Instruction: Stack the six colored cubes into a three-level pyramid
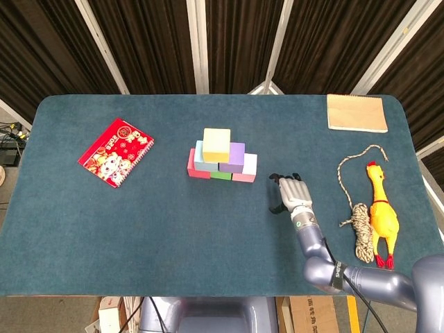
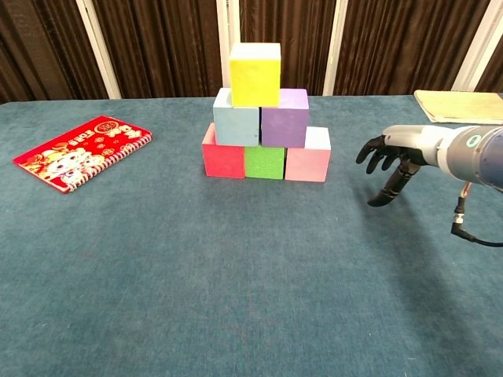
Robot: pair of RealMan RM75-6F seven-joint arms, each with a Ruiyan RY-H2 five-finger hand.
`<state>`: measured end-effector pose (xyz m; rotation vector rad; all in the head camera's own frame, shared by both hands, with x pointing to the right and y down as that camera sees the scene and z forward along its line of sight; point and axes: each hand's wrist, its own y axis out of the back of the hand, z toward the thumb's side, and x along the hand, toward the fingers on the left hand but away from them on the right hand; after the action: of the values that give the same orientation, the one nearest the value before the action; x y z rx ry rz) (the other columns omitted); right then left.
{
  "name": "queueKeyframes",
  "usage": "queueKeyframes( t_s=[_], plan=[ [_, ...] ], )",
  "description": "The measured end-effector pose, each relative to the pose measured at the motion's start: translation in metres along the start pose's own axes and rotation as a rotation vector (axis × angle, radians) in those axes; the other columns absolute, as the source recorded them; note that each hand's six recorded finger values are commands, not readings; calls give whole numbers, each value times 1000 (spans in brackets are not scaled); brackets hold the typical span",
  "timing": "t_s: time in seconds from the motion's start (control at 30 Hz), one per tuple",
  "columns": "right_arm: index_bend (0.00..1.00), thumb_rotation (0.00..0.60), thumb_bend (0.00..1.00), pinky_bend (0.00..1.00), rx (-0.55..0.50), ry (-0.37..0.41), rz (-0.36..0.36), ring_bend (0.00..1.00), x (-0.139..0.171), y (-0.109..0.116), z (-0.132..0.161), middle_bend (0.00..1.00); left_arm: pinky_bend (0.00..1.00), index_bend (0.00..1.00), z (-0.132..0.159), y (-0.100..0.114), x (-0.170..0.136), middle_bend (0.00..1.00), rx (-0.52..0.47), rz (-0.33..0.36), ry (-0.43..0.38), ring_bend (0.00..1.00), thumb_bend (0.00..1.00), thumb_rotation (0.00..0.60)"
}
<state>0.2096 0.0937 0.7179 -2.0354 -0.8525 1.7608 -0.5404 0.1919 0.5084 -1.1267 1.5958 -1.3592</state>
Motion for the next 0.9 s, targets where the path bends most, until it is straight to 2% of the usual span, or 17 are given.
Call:
queueKeyframes(
  t_s=[0.6, 0.9],
  plan=[
    [215, 600, 247, 0, -13, 1, 0, 184, -16, -3, 14, 240, 0, 163, -6, 0, 3, 67, 3, -3, 27, 5, 316, 600],
    [215, 600, 247, 0, -19, 29, 12, 184, -18, -6, 28, 240, 0, 163, -6, -2, 3, 66, 7, -3, 28, 5, 316, 600]
  ],
)
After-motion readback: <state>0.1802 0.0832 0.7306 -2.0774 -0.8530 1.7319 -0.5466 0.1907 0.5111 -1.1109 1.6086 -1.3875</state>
